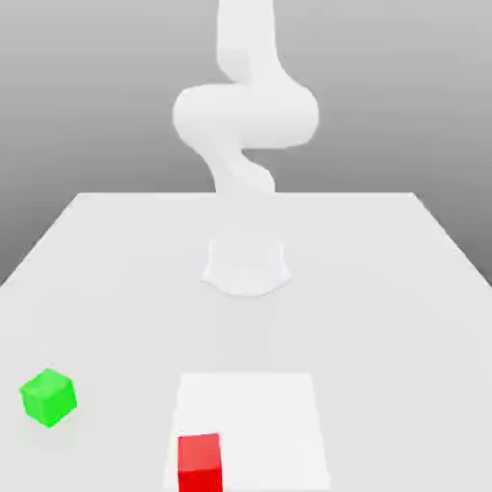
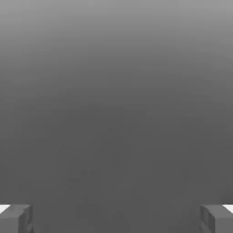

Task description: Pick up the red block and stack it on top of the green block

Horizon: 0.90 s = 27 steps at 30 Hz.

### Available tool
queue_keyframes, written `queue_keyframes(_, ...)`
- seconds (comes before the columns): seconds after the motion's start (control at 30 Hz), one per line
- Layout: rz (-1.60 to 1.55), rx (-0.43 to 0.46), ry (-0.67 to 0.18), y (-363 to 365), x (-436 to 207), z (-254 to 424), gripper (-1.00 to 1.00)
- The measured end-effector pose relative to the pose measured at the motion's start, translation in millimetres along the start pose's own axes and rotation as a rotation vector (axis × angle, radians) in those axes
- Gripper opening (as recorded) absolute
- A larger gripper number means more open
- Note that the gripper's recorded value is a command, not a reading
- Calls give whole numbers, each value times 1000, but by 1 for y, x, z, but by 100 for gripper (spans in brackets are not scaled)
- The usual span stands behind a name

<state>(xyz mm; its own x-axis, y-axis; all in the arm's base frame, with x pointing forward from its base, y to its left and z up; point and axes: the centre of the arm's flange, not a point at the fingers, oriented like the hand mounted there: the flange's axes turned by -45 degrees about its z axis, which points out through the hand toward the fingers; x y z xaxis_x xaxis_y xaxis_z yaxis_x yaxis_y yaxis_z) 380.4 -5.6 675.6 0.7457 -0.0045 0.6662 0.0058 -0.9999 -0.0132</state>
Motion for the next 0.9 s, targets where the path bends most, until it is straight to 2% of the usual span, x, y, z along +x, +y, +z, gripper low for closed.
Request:
queue_keyframes(0.2, -22, 25, -173, 13, -14, 118, 0)
queue_keyframes(0.4, -44, 38, -339, 24, -54, 226, 0)
queue_keyframes(0.83, -103, 30, -700, 53, -214, 407, 0)
queue_keyframes(0.9, -108, 28, -722, 55, -235, 428, 0)
